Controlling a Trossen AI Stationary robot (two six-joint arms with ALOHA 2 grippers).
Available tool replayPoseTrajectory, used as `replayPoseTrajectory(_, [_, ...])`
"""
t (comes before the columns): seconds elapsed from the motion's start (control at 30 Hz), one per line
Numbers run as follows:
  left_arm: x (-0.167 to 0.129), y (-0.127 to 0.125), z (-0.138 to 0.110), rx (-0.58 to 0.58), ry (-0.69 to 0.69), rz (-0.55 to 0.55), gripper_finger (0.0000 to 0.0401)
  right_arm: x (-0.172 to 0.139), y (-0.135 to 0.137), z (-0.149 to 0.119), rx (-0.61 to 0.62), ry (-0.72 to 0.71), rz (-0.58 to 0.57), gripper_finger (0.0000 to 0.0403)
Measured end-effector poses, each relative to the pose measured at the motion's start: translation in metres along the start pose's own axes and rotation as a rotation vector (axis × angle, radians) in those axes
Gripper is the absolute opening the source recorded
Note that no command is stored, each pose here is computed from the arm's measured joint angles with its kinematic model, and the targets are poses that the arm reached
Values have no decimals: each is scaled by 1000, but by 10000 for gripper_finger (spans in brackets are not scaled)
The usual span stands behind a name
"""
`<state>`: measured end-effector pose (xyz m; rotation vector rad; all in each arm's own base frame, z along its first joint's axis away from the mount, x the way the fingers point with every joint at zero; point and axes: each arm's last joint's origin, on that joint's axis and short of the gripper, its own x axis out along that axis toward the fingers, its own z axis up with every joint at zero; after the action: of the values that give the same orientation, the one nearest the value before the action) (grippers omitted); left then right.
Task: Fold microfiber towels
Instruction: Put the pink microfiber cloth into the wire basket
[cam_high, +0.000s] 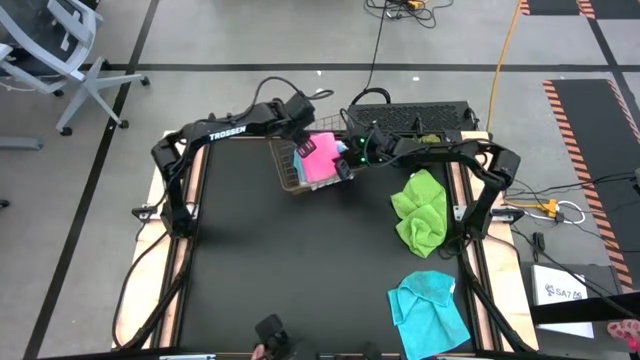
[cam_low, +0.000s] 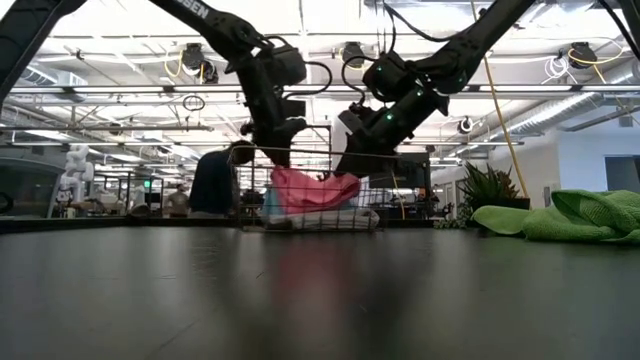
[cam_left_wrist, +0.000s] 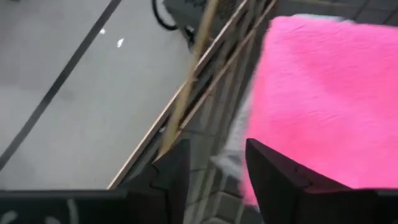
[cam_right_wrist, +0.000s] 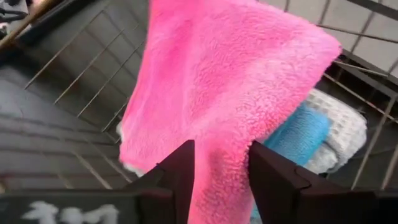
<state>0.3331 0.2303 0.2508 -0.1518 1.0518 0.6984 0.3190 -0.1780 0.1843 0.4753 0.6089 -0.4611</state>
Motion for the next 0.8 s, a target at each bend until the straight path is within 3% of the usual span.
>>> replayPoseTrajectory(0.23, [-29,6,4,-54,-73,20,168,-27,15,9,-62,-21,23,150])
replayPoseTrajectory(0.47, [-78,6,1,-145,-136,-26,168,-55,24,24,-77,-126,28,133])
replayPoseTrajectory(0.63, [-100,-13,-10,-157,-78,-103,168,-55,28,34,-63,-185,85,79])
replayPoseTrajectory(0.73, [-100,-32,-23,-129,-6,-80,168,-51,32,46,-88,-193,133,20])
replayPoseTrajectory(0.8, [-101,-46,-33,-113,51,-38,168,-48,36,57,-120,-193,156,8])
